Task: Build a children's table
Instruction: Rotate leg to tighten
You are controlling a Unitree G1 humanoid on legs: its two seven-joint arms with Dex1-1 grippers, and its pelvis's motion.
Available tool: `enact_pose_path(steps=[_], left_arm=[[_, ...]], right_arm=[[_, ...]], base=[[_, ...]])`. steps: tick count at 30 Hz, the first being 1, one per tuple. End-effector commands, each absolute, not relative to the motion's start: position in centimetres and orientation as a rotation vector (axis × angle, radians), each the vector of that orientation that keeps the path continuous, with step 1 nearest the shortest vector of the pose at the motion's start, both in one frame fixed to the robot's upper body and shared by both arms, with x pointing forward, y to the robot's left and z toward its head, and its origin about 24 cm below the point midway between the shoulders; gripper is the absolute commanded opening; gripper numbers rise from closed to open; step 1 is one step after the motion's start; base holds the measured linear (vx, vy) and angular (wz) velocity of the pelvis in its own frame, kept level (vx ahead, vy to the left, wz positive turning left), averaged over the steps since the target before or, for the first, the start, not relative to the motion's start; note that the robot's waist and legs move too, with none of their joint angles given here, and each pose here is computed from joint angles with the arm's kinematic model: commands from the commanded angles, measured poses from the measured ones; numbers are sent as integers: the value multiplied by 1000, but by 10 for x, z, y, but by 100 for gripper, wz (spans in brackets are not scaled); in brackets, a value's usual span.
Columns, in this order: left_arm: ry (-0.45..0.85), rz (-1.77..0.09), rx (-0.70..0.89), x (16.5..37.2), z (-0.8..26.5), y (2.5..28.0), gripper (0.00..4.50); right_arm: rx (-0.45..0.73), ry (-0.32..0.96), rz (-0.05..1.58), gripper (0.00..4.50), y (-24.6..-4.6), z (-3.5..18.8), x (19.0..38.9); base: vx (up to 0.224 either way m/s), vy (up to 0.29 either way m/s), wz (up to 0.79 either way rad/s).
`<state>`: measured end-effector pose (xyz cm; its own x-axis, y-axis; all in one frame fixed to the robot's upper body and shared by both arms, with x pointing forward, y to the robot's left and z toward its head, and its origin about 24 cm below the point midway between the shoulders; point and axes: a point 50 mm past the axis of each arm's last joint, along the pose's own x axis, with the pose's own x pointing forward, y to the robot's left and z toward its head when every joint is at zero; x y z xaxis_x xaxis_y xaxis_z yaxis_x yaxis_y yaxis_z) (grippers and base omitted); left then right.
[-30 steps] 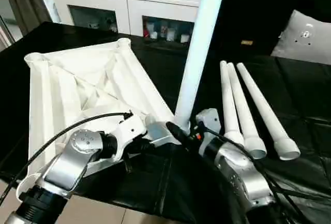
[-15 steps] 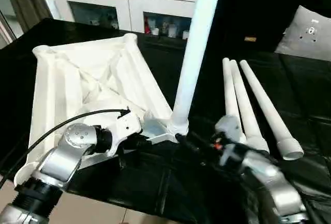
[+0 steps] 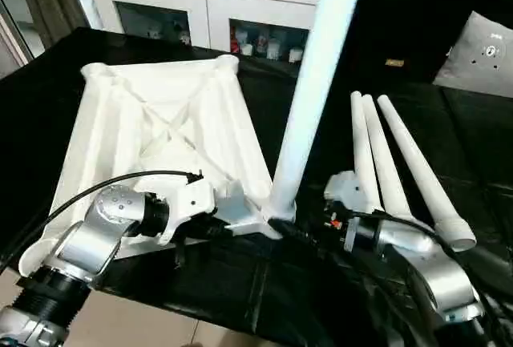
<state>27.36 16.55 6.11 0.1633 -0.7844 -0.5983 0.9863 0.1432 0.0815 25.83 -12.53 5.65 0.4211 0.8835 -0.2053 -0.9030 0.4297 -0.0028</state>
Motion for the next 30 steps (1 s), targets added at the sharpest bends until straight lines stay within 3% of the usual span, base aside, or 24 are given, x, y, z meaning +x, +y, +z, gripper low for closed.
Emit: enact_pose_path(steps=[1, 14, 25, 30], left_arm=[[452, -1437, 564, 273, 65, 156, 0], [451, -1506, 615, 275, 68, 154, 0], [457, -1502, 603, 276, 67, 155, 0], [431, -1428, 503, 276, 69, 148, 0]], right_arm=[[-110, 212, 1169, 418, -125, 55, 257], [-103, 290, 1225, 298, -129, 51, 260], [-48, 334, 1210, 272, -125, 42, 253], [41, 372, 1083, 271, -118, 29, 248]], base=[[0, 0, 0], [0, 0, 0], [0, 0, 0], [0, 0, 0]])
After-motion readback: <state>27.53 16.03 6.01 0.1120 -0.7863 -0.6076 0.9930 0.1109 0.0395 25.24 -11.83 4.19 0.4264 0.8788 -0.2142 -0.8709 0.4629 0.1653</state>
